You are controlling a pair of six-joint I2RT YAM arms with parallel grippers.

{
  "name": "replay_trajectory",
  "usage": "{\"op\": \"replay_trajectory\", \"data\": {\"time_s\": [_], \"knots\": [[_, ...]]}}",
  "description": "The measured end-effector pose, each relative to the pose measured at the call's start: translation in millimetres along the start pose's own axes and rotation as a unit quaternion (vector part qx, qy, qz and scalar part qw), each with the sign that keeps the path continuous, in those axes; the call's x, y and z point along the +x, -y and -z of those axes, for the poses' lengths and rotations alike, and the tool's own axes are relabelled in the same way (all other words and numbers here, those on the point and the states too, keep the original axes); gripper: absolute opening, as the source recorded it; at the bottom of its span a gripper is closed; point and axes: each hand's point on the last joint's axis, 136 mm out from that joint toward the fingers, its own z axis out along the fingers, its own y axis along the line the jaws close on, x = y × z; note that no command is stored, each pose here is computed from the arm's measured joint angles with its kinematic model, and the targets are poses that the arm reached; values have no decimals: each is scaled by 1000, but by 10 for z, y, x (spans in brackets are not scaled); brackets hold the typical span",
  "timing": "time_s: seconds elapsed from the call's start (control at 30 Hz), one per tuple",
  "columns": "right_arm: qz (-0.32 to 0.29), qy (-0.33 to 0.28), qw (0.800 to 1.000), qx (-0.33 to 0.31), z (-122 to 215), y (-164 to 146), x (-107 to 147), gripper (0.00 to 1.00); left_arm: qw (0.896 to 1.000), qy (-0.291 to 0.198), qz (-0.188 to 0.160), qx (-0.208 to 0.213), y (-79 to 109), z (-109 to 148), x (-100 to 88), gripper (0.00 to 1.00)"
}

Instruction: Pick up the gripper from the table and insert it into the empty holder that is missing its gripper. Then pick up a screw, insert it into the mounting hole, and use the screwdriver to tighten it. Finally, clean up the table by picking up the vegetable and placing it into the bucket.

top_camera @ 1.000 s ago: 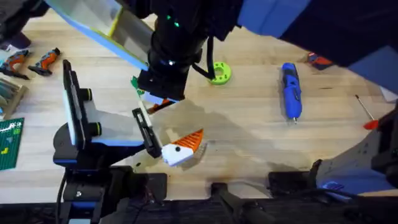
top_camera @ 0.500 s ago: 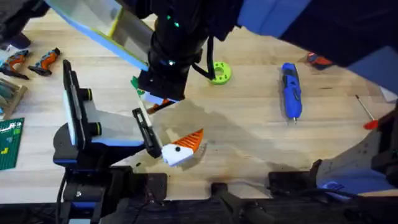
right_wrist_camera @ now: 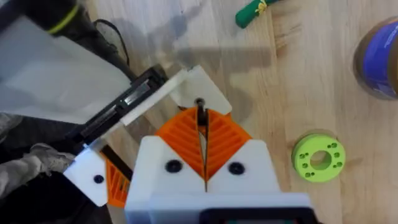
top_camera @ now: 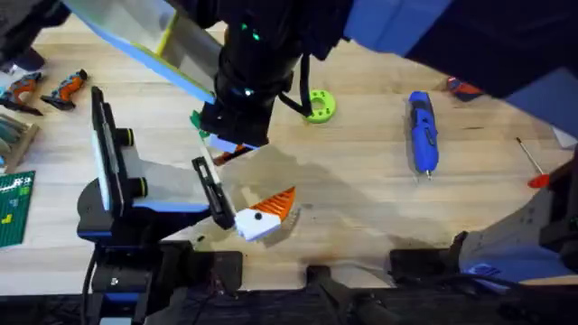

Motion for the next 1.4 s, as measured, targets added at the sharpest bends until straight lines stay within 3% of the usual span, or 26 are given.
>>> {"op": "replay_trajectory", "data": {"time_s": [1.4], "knots": [[-1,-4,1000,-1,-58,10,-6,6,1000,0,3,0,0,0,2,985]]}}
